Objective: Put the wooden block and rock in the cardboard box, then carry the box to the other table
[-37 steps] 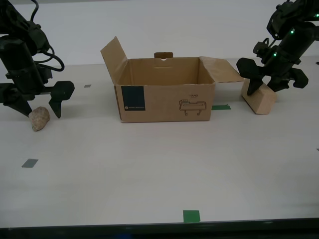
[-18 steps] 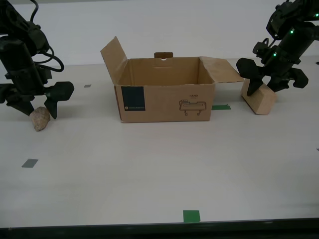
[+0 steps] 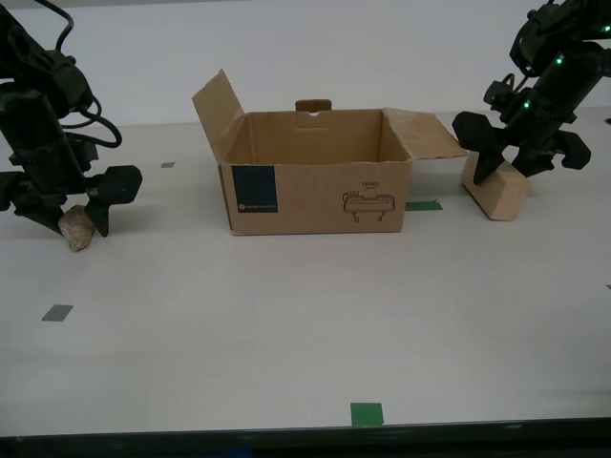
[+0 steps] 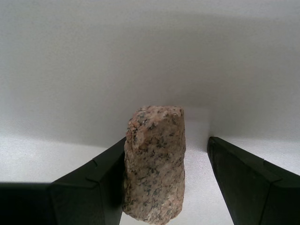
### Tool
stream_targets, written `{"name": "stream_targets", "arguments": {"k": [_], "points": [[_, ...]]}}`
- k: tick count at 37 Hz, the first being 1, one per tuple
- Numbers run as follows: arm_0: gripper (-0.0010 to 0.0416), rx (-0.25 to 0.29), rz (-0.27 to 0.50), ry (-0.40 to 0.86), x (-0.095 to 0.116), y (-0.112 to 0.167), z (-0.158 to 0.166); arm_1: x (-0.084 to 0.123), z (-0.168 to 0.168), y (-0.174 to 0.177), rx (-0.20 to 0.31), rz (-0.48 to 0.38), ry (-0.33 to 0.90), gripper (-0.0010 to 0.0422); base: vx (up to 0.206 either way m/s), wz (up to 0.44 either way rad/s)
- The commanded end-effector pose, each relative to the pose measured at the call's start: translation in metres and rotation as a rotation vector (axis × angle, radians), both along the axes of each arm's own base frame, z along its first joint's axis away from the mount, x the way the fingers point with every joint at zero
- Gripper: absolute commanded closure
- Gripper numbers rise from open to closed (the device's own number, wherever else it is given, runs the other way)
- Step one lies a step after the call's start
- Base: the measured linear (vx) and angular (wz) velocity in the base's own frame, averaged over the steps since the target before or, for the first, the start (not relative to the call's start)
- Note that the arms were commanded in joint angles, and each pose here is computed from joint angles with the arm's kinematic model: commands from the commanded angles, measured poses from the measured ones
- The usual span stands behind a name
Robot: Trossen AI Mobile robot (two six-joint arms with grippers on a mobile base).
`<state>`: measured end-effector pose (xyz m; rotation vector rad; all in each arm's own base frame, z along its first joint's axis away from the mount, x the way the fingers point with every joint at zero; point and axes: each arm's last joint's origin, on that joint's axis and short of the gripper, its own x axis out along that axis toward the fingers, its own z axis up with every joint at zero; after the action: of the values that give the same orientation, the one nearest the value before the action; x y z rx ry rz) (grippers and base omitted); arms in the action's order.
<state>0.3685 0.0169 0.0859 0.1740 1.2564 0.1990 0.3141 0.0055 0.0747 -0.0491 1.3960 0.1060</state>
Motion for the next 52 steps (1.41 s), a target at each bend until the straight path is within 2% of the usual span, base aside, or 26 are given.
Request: {"name": "stream_targets", "arguments": {"k": [1,19,52], "points": [[0.0406,-0.004,0.0,0.018,-0.002,0.0,-0.002,0.001,0.0,0.0,0.001,0.004,-0.003,0.0197,0.0,0.0],[0.0406,-0.004,0.0,0.037,-0.003,0.0,-0.002,0.013,0.009,0.0,-0.005,0.041,-0.048,0.0197,0.0,0.0],[0.0406,-0.005,0.0,0.042,-0.004,0.0,-0.002,0.009,0.008,0.0,-0.004,0.038,-0.004,0.0197,0.0,0.0]]}}
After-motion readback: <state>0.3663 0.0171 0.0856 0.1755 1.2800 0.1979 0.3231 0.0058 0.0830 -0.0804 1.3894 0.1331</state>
